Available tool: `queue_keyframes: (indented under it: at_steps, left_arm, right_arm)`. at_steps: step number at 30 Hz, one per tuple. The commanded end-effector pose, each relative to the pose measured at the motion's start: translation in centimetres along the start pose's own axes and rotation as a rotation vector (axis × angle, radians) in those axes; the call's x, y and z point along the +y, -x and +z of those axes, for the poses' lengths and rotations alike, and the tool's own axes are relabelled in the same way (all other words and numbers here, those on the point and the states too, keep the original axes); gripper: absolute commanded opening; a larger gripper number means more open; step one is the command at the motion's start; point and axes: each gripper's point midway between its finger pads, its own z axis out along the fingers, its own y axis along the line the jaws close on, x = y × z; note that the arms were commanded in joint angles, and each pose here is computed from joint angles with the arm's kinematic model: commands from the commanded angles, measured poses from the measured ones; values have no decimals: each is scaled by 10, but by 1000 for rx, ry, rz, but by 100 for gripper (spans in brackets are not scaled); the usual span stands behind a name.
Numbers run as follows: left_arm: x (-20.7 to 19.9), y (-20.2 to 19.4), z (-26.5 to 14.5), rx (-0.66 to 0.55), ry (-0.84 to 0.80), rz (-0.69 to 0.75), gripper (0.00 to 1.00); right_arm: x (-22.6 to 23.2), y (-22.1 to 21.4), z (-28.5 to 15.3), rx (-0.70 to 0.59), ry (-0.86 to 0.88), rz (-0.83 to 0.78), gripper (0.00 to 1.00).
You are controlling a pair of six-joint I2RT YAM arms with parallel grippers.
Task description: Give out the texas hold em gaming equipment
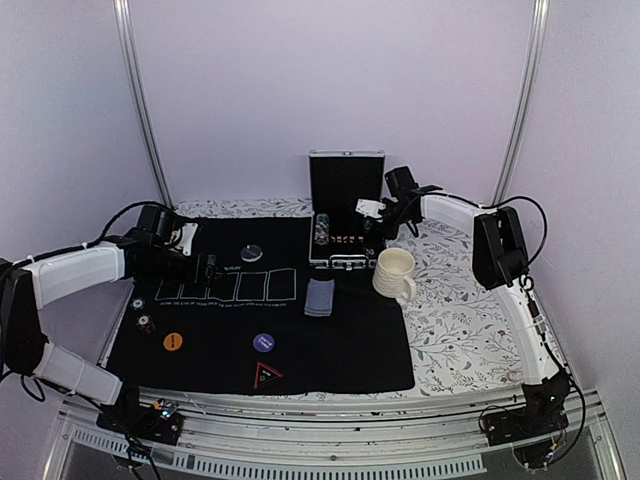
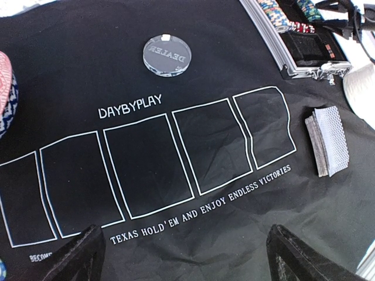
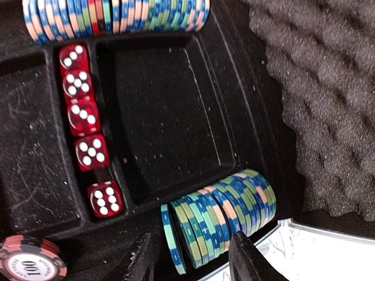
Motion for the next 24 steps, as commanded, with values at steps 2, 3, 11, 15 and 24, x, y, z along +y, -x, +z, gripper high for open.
queue_keyframes:
  at_steps: [2, 3, 11, 15, 24]
  left_arm:
    - [0, 4, -2, 0, -3, 12, 98]
    - [-1, 4, -2, 0, -7, 12, 98]
    - [-3, 3, -2, 2, -18, 9, 98]
    - [-4, 3, -2, 2, -24, 8, 98]
    - [-3, 3, -2, 0, -20, 11, 98]
  right_arm:
    - [25, -19, 11, 110, 37, -48, 45]
    - [27, -19, 10, 121, 34, -60, 44]
    - [24, -10, 5, 130, 4, -103, 44]
    - [18, -7, 5, 129, -25, -114, 46]
    - [15, -23, 15, 115, -1, -72, 42]
